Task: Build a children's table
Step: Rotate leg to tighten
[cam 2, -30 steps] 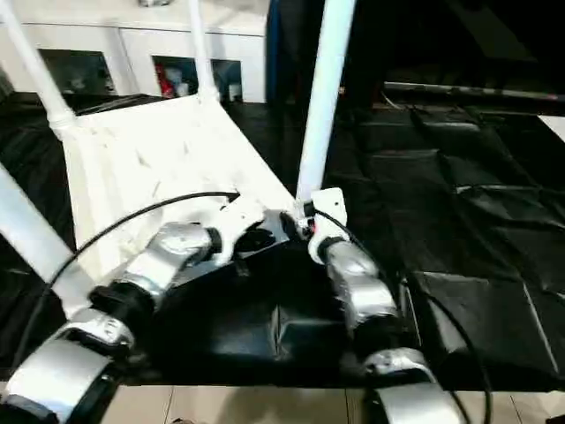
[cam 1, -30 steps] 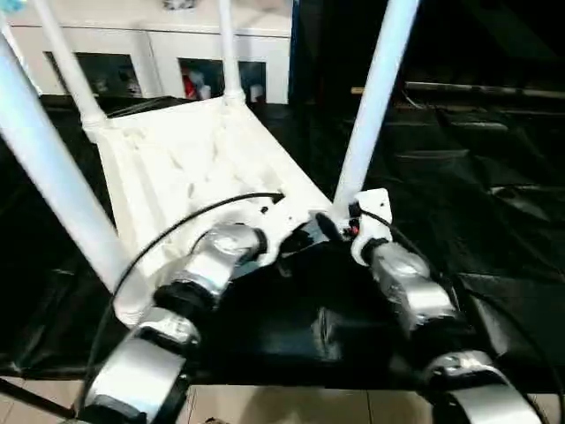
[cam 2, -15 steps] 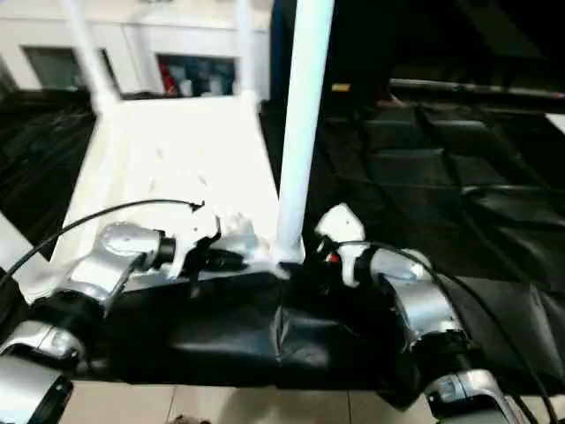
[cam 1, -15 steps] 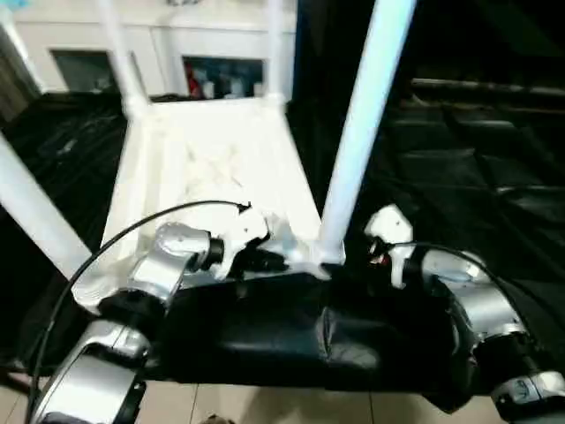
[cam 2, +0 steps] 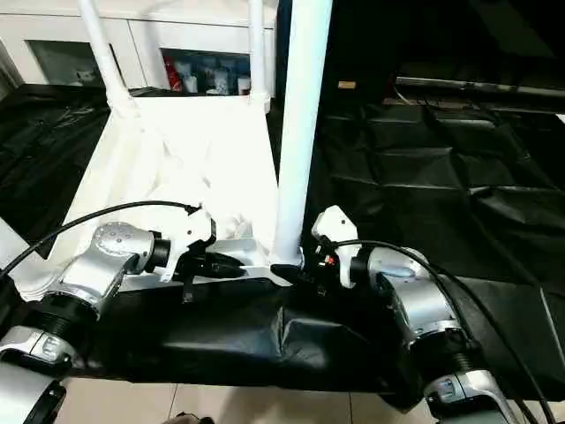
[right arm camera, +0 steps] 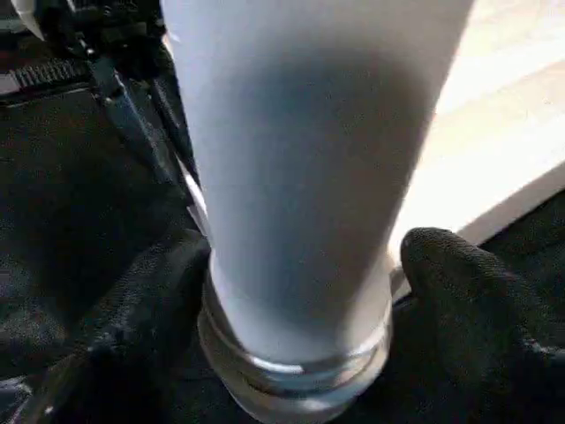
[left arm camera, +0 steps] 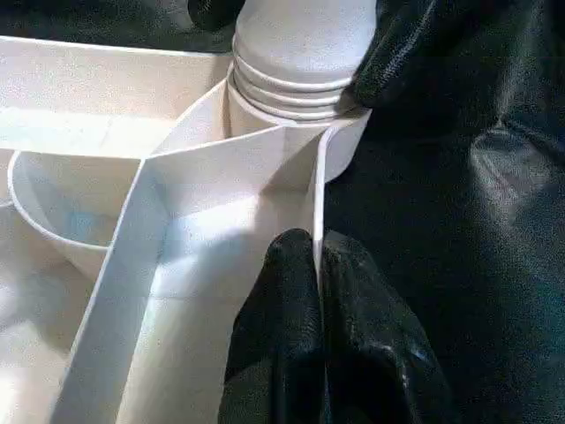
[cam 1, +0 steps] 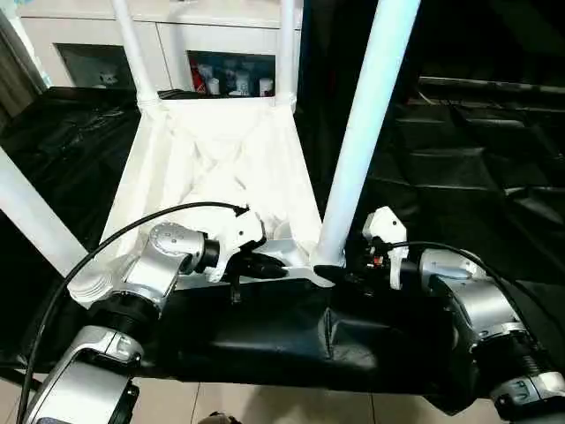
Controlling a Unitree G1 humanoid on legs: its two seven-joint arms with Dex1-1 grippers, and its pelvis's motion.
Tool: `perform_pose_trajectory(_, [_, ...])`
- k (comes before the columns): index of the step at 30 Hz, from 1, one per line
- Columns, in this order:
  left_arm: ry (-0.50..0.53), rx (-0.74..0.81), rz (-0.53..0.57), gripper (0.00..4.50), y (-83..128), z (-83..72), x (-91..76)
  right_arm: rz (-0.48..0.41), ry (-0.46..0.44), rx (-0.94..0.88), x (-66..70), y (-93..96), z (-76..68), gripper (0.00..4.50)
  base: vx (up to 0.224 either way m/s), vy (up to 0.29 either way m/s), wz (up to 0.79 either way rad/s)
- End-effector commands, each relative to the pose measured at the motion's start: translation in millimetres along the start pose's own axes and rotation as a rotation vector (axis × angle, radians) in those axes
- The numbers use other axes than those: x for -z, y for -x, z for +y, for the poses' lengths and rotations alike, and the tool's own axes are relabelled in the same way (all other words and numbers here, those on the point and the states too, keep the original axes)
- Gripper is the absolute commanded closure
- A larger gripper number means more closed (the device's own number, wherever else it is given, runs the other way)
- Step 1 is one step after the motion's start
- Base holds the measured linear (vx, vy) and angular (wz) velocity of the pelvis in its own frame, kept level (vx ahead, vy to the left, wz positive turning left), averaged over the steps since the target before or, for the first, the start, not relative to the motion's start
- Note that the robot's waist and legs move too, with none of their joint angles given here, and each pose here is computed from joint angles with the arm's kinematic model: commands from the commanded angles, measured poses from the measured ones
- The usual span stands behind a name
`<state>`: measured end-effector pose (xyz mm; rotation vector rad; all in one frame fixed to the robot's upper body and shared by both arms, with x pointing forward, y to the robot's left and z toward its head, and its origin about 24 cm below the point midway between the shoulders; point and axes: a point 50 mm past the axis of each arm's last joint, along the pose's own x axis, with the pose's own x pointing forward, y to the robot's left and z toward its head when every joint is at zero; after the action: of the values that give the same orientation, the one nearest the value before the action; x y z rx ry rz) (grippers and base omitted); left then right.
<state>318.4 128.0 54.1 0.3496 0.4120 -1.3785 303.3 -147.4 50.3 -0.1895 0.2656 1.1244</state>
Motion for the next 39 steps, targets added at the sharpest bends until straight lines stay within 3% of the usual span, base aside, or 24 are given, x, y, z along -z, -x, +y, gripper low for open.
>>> perform_pose_trajectory(1, [0.034, 0.042, -0.052, 4.5, -5, -6.7, 2.1, 0.001, -0.003, -0.021, -0.8, -0.7, 2.1, 1.02, 0.0, 0.0, 0.0])
perform_pose_trajectory(8, [0.038, 0.032, -0.038, 4.5, -8, -7.9, 3.5, 0.015, -0.028, 0.004, 5.7, -1.4, 2.7, 1.7, 0.0, 0.0, 0.0])
perform_pose_trajectory(12, [0.043, -0.055, 0.009, 4.5, -16, -3.0, 6.9, 0.029, -0.073, 0.128, 14.0, -5.5, -3.0, 1.76, 0.0, 0.0, 0.0])
perform_pose_trajectory(17, [0.088, -0.23, -0.001, 4.5, -42, 6.3, -1.7, 0.031, -0.212, 0.409, 28.7, -23.8, -8.0, 1.78, 0.0, 0.0, 0.0])
perform_pose_trajectory(20, [0.105, -0.337, 0.021, 4.5, -65, 8.9, -10.3, 0.053, -0.312, 0.637, 30.4, -40.9, -10.2, 1.78, 0.0, 0.0, 0.0])
perform_pose_trajectory(21, [0.105, -0.337, 0.021, 4.5, -65, 8.9, -10.3, 0.053, -0.312, 0.637, 30.4, -40.9, -10.2, 1.78, 0.0, 0.0, 0.0])
perform_pose_trajectory(22, [0.107, -0.351, 0.021, 4.5, -78, 5.8, -17.2, 0.076, -0.321, 0.712, 27.3, -52.2, -9.5, 1.78, 0.0, 0.0, 0.0])
perform_pose_trajectory(27, [0.085, -0.341, 0.016, 4.5, -89, 2.6, -24.4, 0.056, -0.297, 0.732, 17.9, -64.5, -9.1, 1.78, 0.0, 0.0, 0.0])
perform_pose_trajectory(29, [0.069, -0.334, 0.022, 4.5, -85, 4.5, -23.2, 0.006, -0.253, 0.688, 9.3, -67.6, -8.9, 1.78, 0.0, 0.0, 0.0])
perform_pose_trajectory(30, [0.061, -0.334, 0.026, 4.5, -82, 6.0, -21.3, -0.023, -0.243, 0.672, 5.8, -67.0, -9.4, 1.24, 0.0, 0.0, 0.0])
perform_pose_trajectory(37, [0.053, -0.294, 0.048, 4.5, -63, 10.1, -10.4, -0.074, -0.161, 0.58, -3.8, -48.1, -19.3, 0.62, 0.0, 0.0, 0.0])
perform_pose_trajectory(39, [0.037, -0.236, 0.041, 4.5, -51, 10.1, -6.3, -0.038, -0.111, 0.428, -2.0, -33.2, -17.8, 0.44, 0.0, 0.0, 0.0])
